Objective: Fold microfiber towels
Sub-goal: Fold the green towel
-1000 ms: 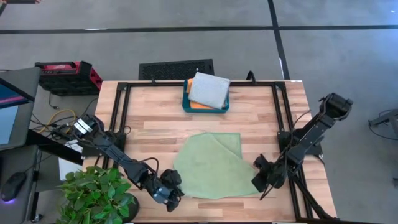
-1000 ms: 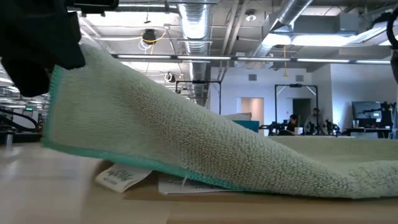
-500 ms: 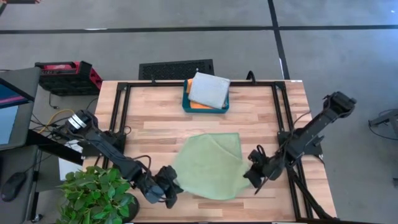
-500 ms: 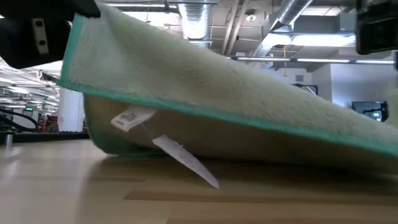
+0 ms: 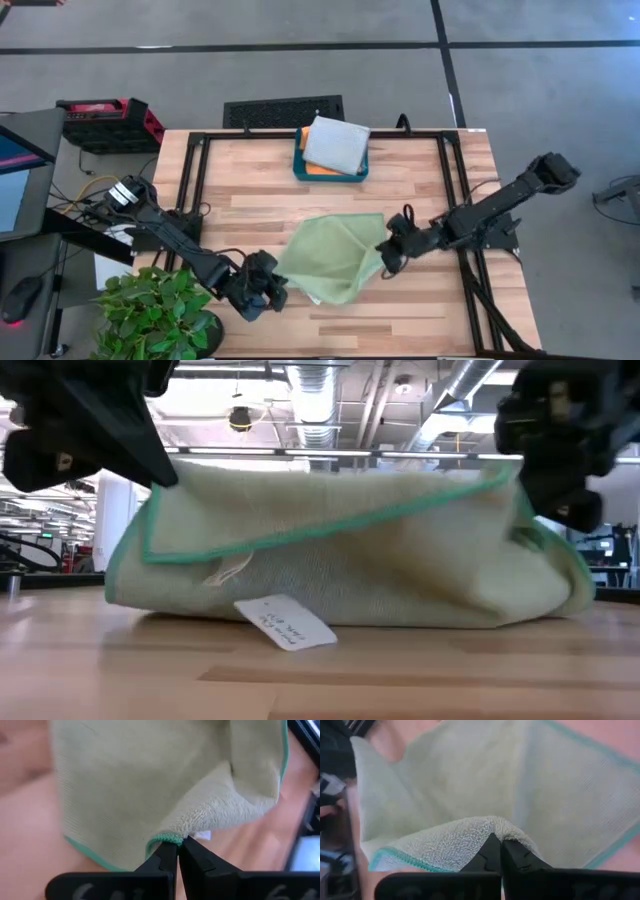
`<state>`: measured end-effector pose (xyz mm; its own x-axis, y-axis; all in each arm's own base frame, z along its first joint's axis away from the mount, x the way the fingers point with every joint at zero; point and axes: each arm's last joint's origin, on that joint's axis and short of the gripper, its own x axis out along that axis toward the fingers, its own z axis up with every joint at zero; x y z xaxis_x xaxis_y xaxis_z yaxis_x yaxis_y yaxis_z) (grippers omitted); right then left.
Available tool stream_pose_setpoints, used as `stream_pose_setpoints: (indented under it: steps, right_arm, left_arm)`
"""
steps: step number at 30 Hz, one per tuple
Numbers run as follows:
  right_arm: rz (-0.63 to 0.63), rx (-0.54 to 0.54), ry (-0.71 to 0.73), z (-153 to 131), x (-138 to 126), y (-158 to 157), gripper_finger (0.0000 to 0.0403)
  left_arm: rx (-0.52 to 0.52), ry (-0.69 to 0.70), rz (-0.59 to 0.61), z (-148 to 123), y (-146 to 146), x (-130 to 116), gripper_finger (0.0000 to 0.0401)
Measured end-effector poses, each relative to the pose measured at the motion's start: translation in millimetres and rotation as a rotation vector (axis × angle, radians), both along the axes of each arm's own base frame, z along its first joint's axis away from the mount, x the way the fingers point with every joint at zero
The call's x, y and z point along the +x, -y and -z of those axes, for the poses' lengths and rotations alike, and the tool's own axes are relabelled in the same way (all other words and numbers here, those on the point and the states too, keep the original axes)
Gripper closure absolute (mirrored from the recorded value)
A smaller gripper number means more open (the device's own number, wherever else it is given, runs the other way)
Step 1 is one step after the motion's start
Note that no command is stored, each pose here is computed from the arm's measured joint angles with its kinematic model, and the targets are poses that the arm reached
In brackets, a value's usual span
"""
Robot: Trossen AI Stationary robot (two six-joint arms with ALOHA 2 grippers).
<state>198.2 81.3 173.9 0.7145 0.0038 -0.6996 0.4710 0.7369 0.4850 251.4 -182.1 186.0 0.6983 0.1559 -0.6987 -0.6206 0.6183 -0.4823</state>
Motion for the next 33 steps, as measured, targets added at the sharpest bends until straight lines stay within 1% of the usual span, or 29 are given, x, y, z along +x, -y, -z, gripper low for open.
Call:
stream_pose_setpoints:
  steps: [5,8,13,19,25,27,30,33]
  right_arm:
    - [0.048,-0.082,-0.03,2,5,21,0.0397]
    - [0.086,-0.137,-0.039,2,7,31,0.0395]
    - [0.106,-0.195,-0.045,2,9,43,0.0392]
    - [0.122,-0.215,-0.051,2,10,50,0.0392]
    - [0.123,-0.218,-0.053,2,10,51,0.0371]
    - [0.124,-0.218,-0.052,2,10,51,0.0363]
    - [0.123,-0.219,-0.053,2,10,51,0.0348]
    - [0.123,-0.219,-0.053,2,10,51,0.033]
  left_arm:
    - [0.083,-0.014,-0.096,2,-15,2,0.0401]
    - [0.117,-0.034,-0.134,4,-25,5,0.0401]
    - [0.16,-0.081,-0.188,6,-42,9,0.0401]
    - [0.194,-0.116,-0.223,7,-57,14,0.0401]
    - [0.237,-0.148,-0.194,7,-66,18,0.0401]
    - [0.239,-0.151,-0.202,7,-69,19,0.0398]
    - [0.238,-0.152,-0.215,7,-73,21,0.0381]
    - [0.235,-0.156,-0.228,7,-77,22,0.0355]
